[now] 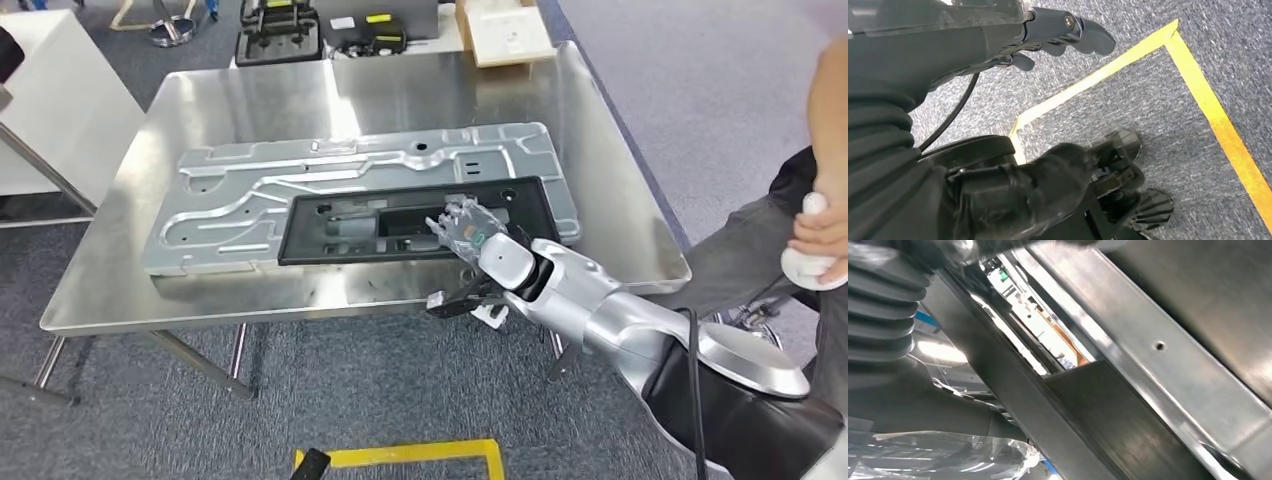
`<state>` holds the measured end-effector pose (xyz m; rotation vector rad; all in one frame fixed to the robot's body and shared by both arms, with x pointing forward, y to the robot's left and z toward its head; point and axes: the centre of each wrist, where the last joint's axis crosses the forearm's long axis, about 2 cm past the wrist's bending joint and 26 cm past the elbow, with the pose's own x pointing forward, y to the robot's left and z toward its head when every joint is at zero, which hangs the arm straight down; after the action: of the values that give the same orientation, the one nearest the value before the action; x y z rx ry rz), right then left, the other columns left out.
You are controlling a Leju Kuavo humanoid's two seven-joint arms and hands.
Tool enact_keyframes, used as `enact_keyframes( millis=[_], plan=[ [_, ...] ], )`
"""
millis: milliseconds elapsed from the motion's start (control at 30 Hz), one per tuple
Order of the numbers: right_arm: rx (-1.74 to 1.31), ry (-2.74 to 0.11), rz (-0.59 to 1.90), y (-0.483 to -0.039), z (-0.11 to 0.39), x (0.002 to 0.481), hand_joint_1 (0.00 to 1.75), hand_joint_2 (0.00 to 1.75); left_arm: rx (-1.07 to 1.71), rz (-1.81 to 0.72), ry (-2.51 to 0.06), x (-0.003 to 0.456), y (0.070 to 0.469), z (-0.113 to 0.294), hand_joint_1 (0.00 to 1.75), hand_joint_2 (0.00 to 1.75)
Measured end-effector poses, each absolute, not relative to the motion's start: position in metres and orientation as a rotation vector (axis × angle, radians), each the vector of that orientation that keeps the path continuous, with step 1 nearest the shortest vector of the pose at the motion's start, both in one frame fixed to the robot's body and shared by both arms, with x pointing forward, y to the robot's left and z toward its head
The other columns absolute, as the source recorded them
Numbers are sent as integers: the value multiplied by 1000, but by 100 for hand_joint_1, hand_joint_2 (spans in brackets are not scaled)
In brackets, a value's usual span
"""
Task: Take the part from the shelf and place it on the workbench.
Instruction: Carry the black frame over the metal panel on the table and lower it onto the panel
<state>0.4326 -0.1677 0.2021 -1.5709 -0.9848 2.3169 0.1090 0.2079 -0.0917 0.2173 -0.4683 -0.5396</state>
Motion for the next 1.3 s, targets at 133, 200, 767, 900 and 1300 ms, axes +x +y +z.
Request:
enact_keyframes(
  millis=[133, 200, 767, 900, 1300],
  plan=[
    [-1567, -975, 2318, -169, 201, 433, 0, 0, 211, -551, -446, 107, 208, -92, 0, 0],
    [-1566, -974, 2317, -169, 201, 433, 0, 0, 209, -555, -438, 106, 207, -92, 0, 0],
    [-1548, -936, 2321, -175, 192, 433, 0, 0, 206, -562, -432, 108, 207, -92, 0, 0],
    [-1546, -941, 2310, -176, 191, 433, 0, 0, 208, -567, -431, 109, 207, -92, 0, 0],
    [-1730, -981, 2148, -182, 203, 442, 0, 0, 197, -569, -433, 109, 206, -92, 0, 0]
  ],
)
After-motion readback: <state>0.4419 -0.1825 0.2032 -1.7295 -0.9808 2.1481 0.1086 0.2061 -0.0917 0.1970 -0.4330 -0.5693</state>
